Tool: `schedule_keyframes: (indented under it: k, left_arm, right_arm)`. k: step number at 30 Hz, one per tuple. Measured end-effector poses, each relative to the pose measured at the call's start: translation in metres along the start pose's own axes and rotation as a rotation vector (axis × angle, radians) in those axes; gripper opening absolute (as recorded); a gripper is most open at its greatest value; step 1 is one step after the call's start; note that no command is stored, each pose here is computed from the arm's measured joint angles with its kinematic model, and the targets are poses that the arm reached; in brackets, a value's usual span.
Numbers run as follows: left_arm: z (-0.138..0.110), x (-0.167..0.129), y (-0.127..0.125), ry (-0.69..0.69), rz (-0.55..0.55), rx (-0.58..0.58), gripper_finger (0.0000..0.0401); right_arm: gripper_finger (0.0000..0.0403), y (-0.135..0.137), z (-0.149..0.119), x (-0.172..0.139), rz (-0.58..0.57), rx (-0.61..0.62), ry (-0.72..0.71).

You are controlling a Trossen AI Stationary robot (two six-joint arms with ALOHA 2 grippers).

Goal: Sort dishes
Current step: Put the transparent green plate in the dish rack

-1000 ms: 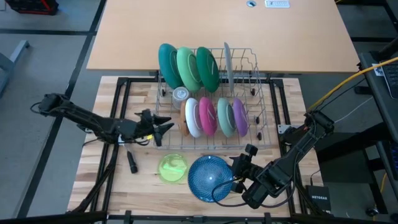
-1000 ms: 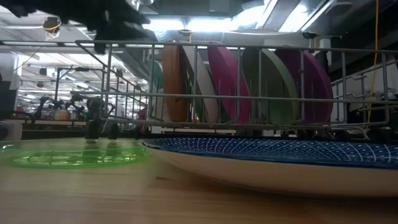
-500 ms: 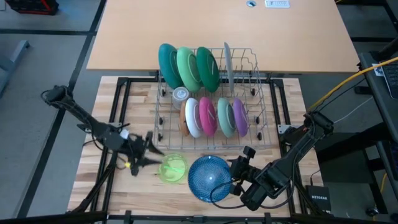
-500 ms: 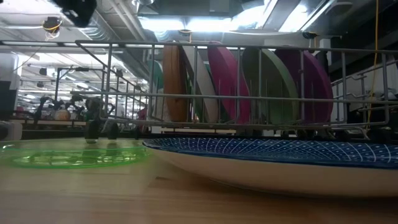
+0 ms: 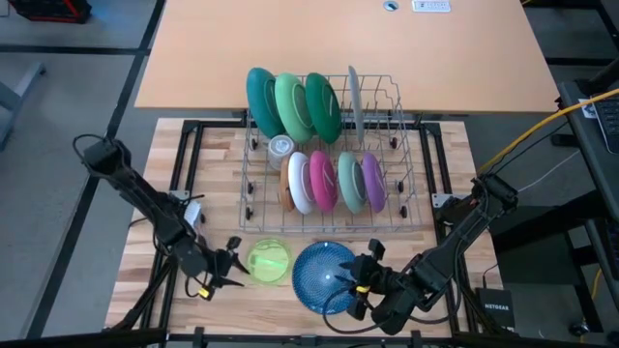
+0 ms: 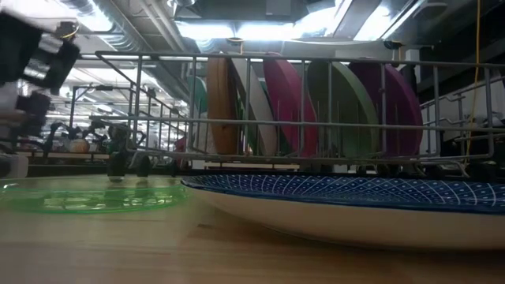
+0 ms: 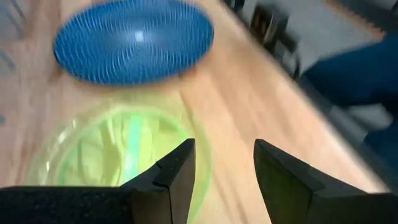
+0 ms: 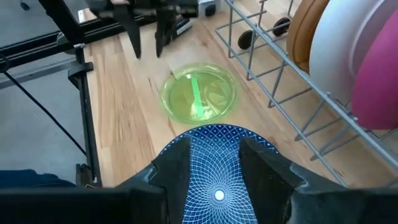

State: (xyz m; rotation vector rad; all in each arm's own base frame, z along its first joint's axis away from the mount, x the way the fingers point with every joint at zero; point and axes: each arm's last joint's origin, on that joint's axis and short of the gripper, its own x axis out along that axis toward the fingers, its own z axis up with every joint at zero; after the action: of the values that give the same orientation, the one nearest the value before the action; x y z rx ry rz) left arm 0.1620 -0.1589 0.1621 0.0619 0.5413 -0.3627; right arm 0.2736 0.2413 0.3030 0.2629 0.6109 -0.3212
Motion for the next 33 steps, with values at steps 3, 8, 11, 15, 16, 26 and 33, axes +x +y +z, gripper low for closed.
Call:
schedule_keyframes:
  k: [3,8,11,15,16,26,33]
  left_arm:
    - [-0.012,0.008,-0.004,0.073,0.011,0.067,0.0153]
    - [-0.029,0.019,-0.007,0.159,0.035,0.204,0.0153]
    - [-0.032,0.025,-0.007,0.211,0.068,0.291,0.0153]
    - [-0.029,0.031,-0.009,0.277,0.123,0.454,0.0153]
    - [-0.029,0.033,-0.010,0.290,0.123,0.483,0.0153]
    - [-0.031,0.043,-0.013,0.340,0.115,0.582,0.0153]
    - [-0.032,0.043,-0.013,0.338,0.131,0.509,0.0153]
  right_arm:
    - [0.0144,0.001,0.000,0.000,0.006,0.006,0.000]
    - [0.0144,0.002,0.001,0.000,0.011,0.013,-0.008]
    - [0.0144,0.002,0.001,0.000,0.011,0.014,-0.009]
    - [0.0144,0.002,0.001,0.000,0.009,0.014,-0.012]
    - [0.0144,0.002,0.001,0.000,0.009,0.014,-0.012]
    - [0.0144,0.001,0.000,0.000,0.003,0.003,-0.007]
    - [0.0144,0.001,0.000,0.000,0.000,0.000,-0.006]
